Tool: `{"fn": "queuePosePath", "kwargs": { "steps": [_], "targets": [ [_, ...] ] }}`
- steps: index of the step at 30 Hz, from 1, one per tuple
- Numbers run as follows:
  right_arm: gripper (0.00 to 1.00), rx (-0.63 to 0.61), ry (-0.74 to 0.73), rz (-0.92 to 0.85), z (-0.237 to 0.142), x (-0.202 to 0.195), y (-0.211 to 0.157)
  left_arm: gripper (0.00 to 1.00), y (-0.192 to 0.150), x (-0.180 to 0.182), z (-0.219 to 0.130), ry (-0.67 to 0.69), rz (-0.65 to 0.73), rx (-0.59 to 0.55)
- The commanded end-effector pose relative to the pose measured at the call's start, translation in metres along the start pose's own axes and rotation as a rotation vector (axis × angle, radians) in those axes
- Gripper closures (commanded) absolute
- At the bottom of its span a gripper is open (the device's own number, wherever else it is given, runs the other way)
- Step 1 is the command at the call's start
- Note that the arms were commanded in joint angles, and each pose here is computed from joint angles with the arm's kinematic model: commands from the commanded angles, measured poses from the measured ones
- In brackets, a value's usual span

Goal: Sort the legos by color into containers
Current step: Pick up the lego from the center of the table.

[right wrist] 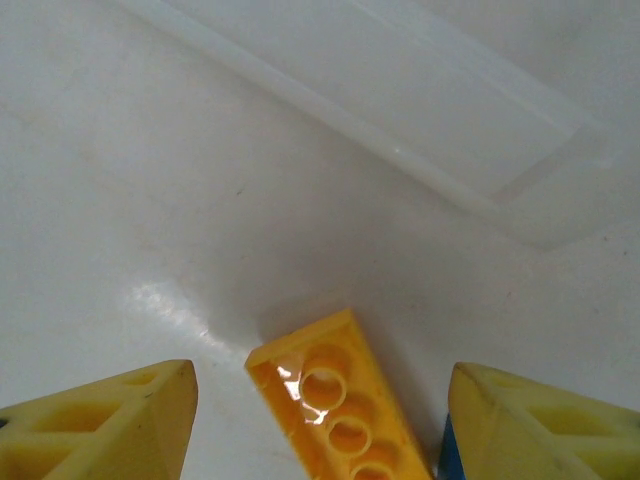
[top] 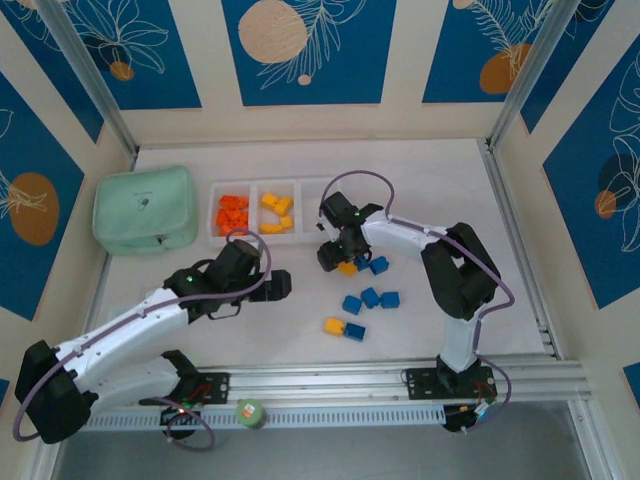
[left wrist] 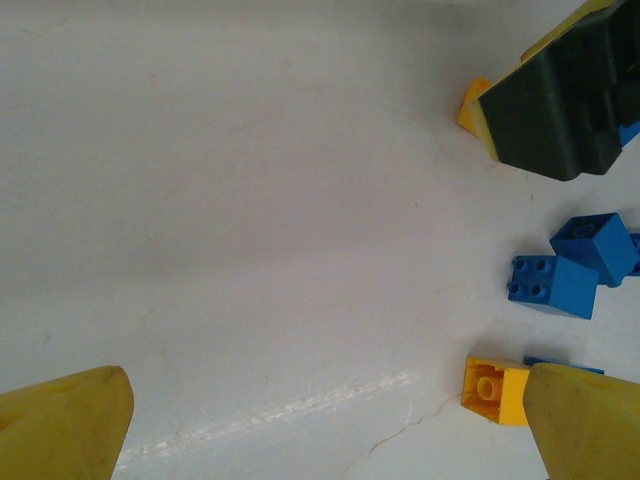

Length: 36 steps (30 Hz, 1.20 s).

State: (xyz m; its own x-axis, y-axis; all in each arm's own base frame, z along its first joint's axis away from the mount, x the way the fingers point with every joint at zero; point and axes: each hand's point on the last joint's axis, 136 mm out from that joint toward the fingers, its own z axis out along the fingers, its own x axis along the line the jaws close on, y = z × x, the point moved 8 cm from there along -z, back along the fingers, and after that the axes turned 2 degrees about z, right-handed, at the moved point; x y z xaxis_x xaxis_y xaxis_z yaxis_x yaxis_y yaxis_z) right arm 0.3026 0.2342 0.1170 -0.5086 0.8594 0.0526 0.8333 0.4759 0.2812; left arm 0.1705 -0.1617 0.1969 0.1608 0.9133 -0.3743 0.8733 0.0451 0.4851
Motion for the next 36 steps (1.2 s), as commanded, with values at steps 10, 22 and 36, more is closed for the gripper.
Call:
{"fn": "queuePosePath", "kwargs": {
  "steps": [10,22,36],
  "targets": [
    [0.39,0.02,-0.024,-0.086,0.022,0.011,-0.011,0.01,-0.003,0.004,0.005,0.014,-0.038,-0.026],
    [0.55,0.062,-0.113,-0.103,0.021,0.017,-0.033,0.01,-0.004,0.005,0.0,0.013,-0.042,-0.034],
    [0.64,-0.029,-0.103,-0.129,-0.01,0.035,-0.02,0.01,-0.005,0.009,-0.005,0.028,-0.043,-0.053]
  ]
}}
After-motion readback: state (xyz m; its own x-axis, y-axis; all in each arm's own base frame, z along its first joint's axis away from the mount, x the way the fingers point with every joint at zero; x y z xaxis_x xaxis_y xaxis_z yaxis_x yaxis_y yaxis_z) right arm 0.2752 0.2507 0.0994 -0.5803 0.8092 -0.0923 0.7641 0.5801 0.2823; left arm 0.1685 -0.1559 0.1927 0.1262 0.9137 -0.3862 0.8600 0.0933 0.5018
